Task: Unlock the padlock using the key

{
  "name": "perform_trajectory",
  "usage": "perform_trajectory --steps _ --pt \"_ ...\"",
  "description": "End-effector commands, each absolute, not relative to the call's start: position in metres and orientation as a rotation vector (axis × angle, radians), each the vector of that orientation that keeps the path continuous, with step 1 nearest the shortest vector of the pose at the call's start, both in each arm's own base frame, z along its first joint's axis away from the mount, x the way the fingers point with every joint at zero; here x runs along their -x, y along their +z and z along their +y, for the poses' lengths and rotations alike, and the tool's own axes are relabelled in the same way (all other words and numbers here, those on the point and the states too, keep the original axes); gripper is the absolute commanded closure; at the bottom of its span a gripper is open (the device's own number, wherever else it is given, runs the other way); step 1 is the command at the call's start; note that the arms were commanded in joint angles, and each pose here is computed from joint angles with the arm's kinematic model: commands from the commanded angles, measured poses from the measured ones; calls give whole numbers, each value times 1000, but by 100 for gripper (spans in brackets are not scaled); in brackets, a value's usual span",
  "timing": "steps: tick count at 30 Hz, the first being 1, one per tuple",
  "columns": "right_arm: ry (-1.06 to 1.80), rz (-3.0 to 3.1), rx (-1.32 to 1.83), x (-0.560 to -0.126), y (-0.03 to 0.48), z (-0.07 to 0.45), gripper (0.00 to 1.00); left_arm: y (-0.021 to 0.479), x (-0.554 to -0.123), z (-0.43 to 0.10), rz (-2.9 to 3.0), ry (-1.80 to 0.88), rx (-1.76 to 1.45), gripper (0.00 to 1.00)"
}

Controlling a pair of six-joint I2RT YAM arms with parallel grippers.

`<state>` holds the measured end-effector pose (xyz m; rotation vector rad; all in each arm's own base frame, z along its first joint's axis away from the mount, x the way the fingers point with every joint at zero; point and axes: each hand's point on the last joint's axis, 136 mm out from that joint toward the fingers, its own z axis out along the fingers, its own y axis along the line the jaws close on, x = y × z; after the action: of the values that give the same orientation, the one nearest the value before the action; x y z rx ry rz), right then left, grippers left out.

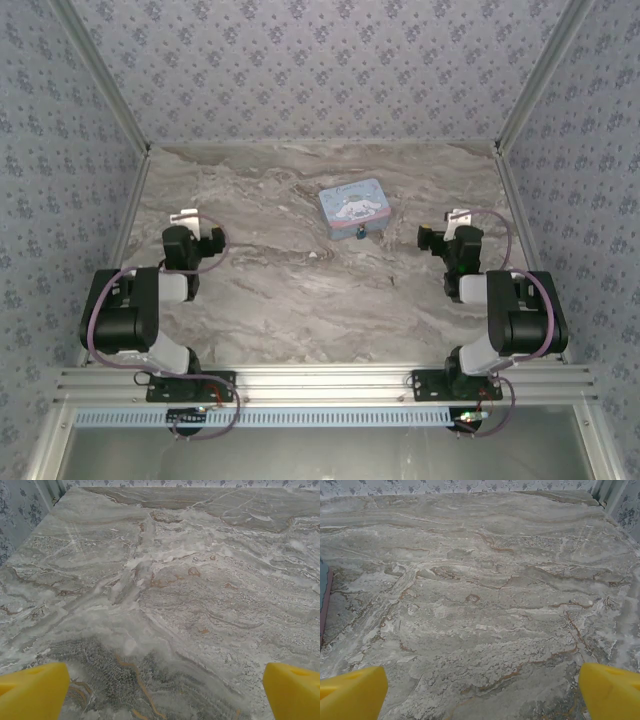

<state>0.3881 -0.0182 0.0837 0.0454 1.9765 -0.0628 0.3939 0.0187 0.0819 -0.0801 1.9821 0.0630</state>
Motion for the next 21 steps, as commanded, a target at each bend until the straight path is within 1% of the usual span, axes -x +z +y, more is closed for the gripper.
perform_trajectory --steps 1,21 --pt "-84 1977 -50 -391 84 -21 0 89 -398 16 1962 39 77 1" --pt "-79 1975 -52 -390 84 -21 0 91 -398 16 1958 37 80 1"
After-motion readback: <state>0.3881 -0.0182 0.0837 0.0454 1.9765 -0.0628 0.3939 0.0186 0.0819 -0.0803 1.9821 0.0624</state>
